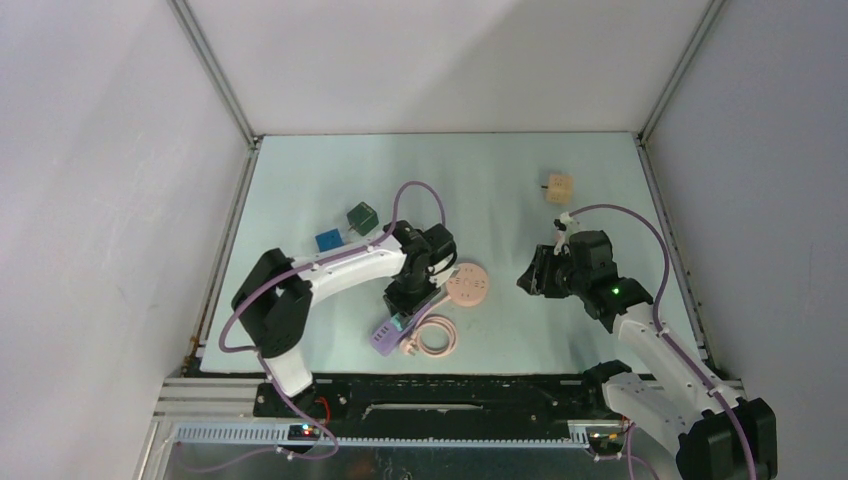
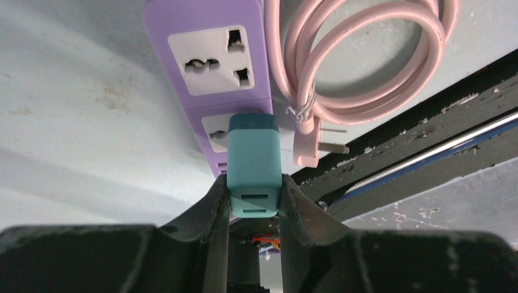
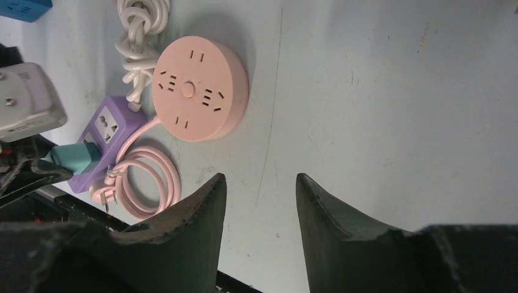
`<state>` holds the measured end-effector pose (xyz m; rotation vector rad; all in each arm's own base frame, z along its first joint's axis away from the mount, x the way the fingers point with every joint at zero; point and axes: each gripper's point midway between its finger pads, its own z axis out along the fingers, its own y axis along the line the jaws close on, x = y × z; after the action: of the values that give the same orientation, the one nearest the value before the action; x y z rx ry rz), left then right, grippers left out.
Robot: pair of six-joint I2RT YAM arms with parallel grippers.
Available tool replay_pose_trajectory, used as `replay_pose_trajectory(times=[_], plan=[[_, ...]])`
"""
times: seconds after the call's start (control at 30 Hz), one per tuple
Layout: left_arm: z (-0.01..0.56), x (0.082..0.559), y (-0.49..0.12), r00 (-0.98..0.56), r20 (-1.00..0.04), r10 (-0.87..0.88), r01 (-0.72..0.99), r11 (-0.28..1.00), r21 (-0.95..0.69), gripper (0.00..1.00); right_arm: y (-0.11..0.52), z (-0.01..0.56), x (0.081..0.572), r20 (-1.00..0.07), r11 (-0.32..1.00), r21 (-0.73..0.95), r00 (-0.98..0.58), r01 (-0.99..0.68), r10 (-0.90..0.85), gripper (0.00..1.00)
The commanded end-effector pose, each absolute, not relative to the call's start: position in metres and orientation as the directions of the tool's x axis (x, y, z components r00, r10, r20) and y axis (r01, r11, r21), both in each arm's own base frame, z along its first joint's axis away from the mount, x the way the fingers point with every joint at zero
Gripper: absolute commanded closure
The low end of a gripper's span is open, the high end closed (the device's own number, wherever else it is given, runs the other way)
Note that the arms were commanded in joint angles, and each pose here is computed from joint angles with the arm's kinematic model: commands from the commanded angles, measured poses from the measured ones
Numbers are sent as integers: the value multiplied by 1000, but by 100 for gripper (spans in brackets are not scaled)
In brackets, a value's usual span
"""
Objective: Insert the plug
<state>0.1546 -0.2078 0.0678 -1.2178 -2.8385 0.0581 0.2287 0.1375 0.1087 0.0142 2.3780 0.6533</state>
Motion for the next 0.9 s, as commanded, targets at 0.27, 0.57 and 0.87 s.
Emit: replay_pose_trajectory(times=[0.27,0.57,0.87], plan=[[2,154,-219,-676,91,731,730,681,-48,100,139,115,231,-612,865,474,-769,-166,188,52],[46,178,-220,-678,-64,732,731,681,49,58,139,121,230,-625,861,479,-755,-172,197,51],[143,219,-247,-599,-497,628,688,721,82,0,138,123,228,-627,859,483,-752,-169,205,51]])
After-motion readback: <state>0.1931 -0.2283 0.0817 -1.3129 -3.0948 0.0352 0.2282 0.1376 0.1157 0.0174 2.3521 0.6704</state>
